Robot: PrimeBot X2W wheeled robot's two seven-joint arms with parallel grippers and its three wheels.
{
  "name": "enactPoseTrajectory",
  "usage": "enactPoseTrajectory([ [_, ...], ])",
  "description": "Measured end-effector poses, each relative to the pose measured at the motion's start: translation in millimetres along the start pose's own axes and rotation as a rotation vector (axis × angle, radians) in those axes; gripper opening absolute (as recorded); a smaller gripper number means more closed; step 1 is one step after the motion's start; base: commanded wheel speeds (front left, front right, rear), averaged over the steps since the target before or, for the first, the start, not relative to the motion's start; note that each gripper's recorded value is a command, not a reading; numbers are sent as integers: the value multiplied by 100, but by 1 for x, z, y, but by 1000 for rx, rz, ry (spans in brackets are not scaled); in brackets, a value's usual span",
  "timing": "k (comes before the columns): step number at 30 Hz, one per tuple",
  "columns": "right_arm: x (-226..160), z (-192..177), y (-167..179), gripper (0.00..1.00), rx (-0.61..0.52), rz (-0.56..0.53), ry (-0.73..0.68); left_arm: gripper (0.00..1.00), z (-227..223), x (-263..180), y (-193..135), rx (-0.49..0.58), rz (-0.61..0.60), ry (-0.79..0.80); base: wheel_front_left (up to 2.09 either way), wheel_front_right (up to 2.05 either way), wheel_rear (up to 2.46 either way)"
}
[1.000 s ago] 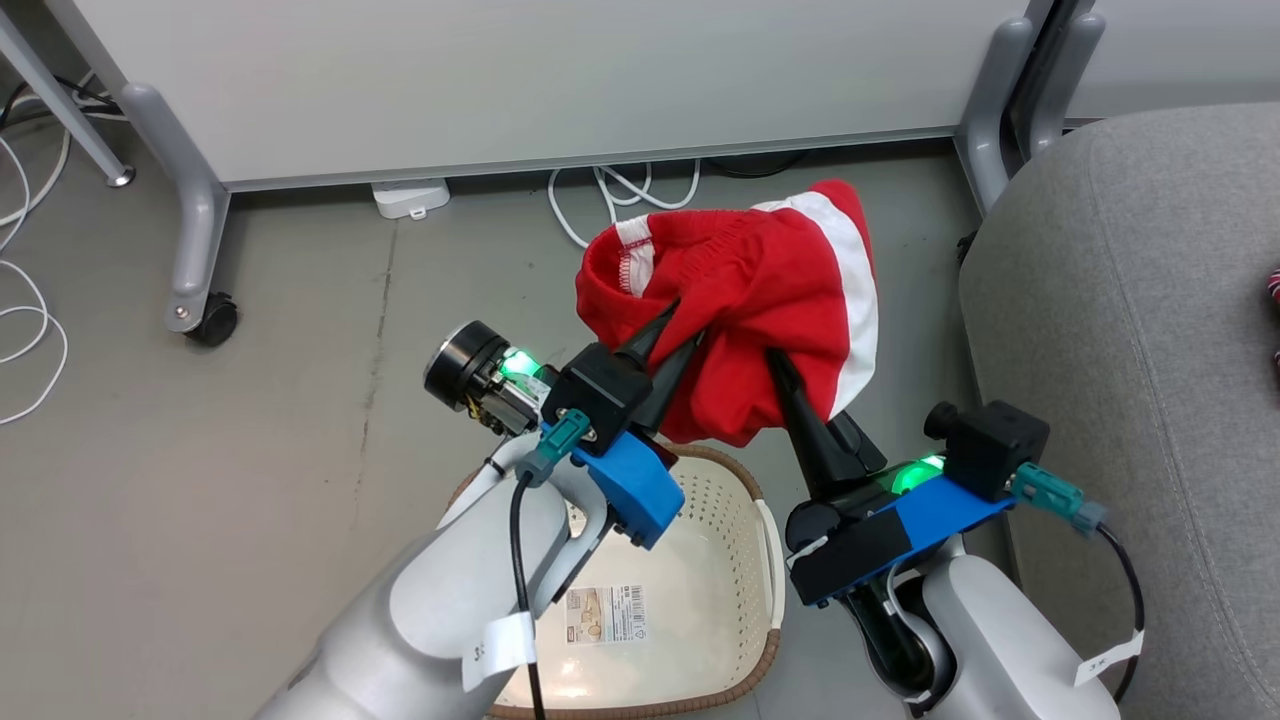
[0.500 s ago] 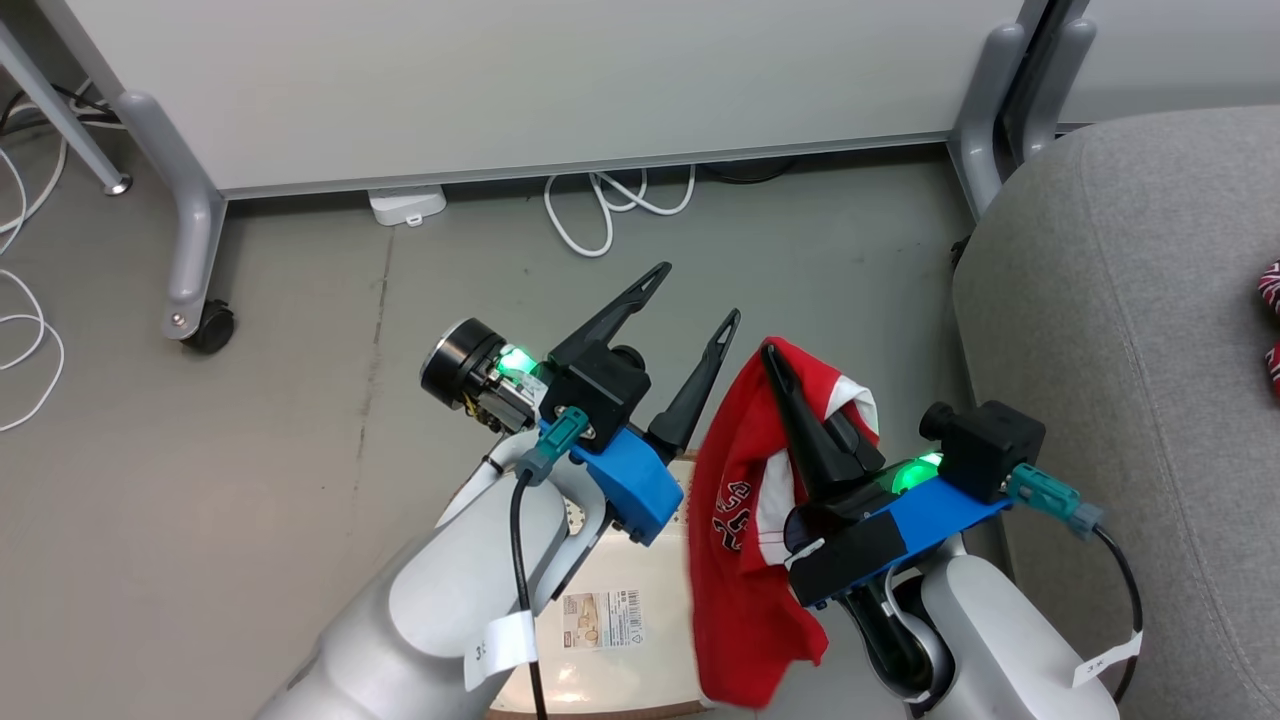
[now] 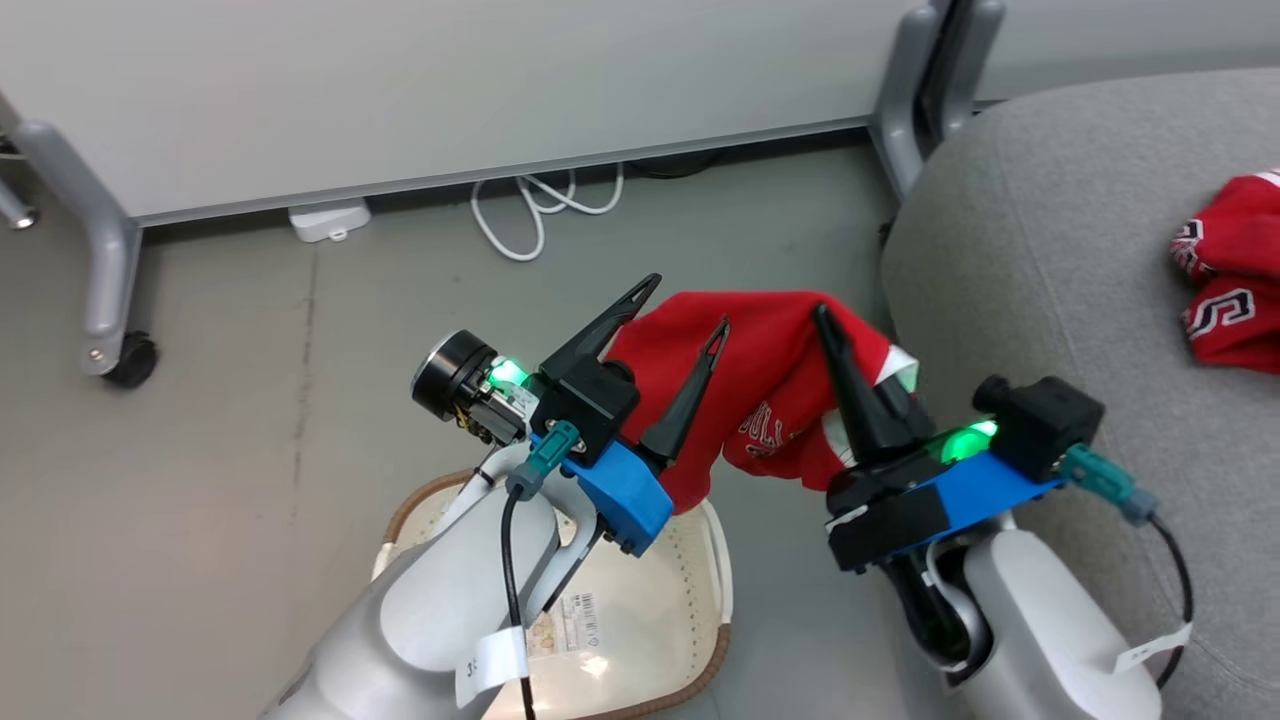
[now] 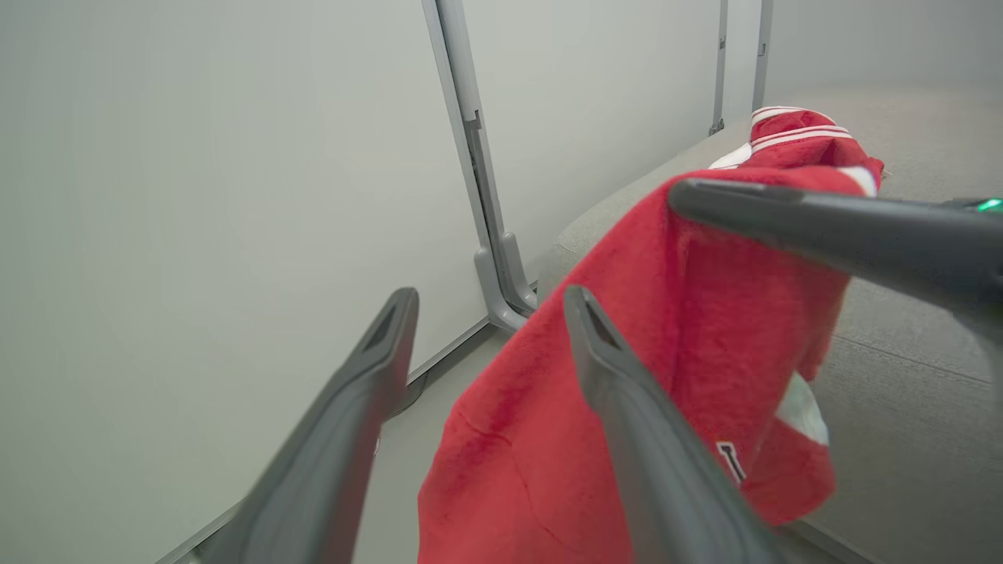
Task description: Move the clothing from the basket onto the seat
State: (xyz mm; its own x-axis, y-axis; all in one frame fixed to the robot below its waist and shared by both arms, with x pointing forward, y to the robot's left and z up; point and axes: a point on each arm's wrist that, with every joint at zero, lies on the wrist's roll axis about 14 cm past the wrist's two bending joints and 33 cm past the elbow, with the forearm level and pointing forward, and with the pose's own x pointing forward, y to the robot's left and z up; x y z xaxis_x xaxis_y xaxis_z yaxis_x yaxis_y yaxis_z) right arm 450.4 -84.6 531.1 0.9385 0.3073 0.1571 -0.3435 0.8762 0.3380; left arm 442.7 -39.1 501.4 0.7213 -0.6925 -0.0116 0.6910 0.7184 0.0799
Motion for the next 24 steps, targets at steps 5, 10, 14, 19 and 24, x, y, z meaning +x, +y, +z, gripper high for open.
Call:
enactPoseTrajectory([
  [5, -9, 21, -35, 0, -66, -80, -41, 100, -5, 11, -15, -9, -56, 0, 0, 0, 0],
  [10, -26, 43, -72, 0, -134, -174, -79, 100, -9, 22, -34, -21, -119, -1, 0, 0, 0],
  [14, -46, 56, -99, 0, -168, -255, -98, 100, -14, 31, -51, -33, -176, 1, 0, 0, 0],
  [19, -77, 62, -126, 0, -203, -354, -95, 100, -19, 41, -74, -44, -249, 2, 0, 0, 0],
  [24, -107, 69, -146, 0, -226, -449, -95, 100, -22, 48, -98, -56, -326, 1, 0, 0, 0],
])
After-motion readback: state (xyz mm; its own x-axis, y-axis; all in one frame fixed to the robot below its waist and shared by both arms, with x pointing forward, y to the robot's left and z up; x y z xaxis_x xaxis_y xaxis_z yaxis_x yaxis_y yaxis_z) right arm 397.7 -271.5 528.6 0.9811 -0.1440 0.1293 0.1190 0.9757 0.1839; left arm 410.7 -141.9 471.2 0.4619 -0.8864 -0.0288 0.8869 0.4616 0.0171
